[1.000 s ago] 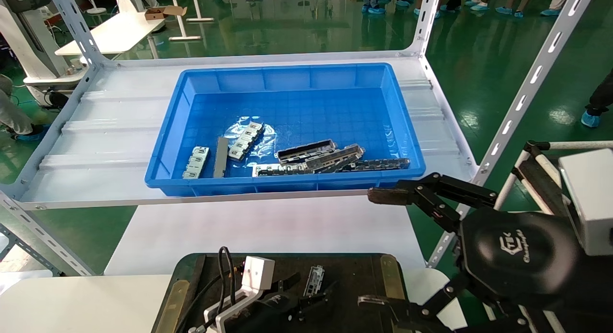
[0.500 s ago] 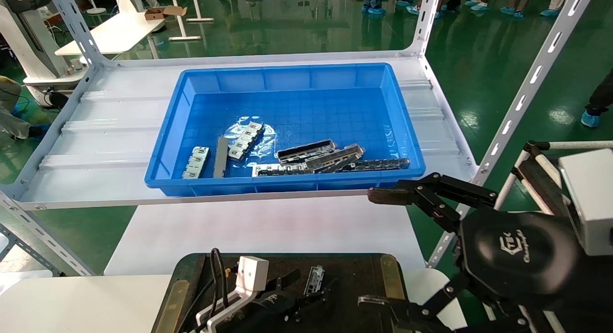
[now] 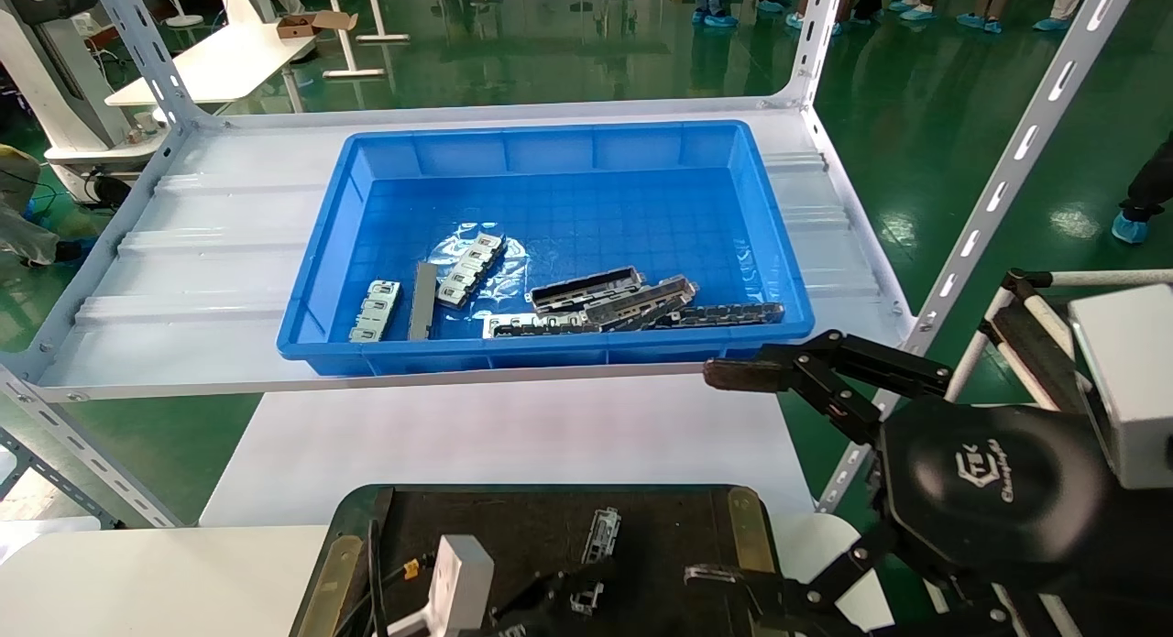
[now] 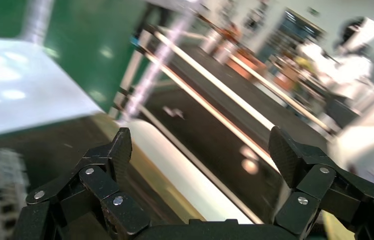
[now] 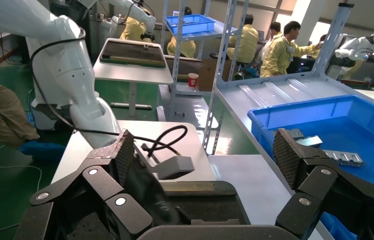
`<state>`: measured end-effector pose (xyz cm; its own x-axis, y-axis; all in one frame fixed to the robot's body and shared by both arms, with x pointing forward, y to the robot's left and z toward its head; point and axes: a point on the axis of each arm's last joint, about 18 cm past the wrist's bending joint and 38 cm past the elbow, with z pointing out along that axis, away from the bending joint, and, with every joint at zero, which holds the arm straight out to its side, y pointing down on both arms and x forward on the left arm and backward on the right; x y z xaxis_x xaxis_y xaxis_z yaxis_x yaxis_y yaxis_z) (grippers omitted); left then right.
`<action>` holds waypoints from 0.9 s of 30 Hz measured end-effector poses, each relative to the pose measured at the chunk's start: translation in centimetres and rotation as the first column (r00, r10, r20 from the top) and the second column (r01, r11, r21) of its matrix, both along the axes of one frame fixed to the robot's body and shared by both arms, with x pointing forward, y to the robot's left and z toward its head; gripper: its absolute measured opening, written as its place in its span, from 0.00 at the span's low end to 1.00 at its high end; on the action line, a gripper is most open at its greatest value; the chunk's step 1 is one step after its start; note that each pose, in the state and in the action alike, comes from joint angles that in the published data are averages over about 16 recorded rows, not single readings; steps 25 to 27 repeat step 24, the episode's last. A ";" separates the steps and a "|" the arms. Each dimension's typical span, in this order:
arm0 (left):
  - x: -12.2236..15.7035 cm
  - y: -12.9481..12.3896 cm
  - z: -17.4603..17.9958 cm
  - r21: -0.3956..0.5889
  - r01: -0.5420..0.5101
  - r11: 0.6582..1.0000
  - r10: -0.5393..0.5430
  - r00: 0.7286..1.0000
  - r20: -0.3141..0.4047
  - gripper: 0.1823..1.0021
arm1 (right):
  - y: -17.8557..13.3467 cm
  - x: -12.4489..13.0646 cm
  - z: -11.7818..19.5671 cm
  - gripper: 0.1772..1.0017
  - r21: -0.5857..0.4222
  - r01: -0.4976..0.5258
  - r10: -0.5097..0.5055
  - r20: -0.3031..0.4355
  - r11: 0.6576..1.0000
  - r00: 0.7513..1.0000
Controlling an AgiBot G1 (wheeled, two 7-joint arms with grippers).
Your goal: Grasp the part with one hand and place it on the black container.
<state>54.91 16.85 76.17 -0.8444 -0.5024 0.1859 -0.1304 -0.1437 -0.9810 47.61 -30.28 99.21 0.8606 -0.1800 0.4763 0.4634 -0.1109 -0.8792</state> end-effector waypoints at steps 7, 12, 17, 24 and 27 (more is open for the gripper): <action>-1.7 1.5 1.2 0.062 0.145 0.987 -0.143 0.989 -0.038 1.00 | 0.0 0.0 0.0 1.00 0.000 0.000 0.000 0.000 1.000 1.000; -2.4 2.7 2.2 0.091 0.200 0.976 -0.195 0.979 -0.053 1.00 | 0.0 0.0 0.0 1.00 0.000 0.000 0.000 0.000 1.000 1.000; -2.9 3.6 3.0 0.099 0.220 0.970 -0.216 0.975 -0.053 1.00 | 0.0 0.0 0.0 1.00 0.000 0.000 0.000 0.000 1.000 1.000; -3.1 4.0 3.4 0.101 0.228 0.968 -0.224 0.973 -0.051 1.00 | 0.0 0.0 0.0 1.00 0.000 0.000 0.000 0.000 1.000 1.000; -3.1 4.0 3.4 0.101 0.228 0.968 -0.224 0.973 -0.051 1.00 | 0.0 0.0 0.0 1.00 0.000 0.000 0.000 0.000 1.000 1.000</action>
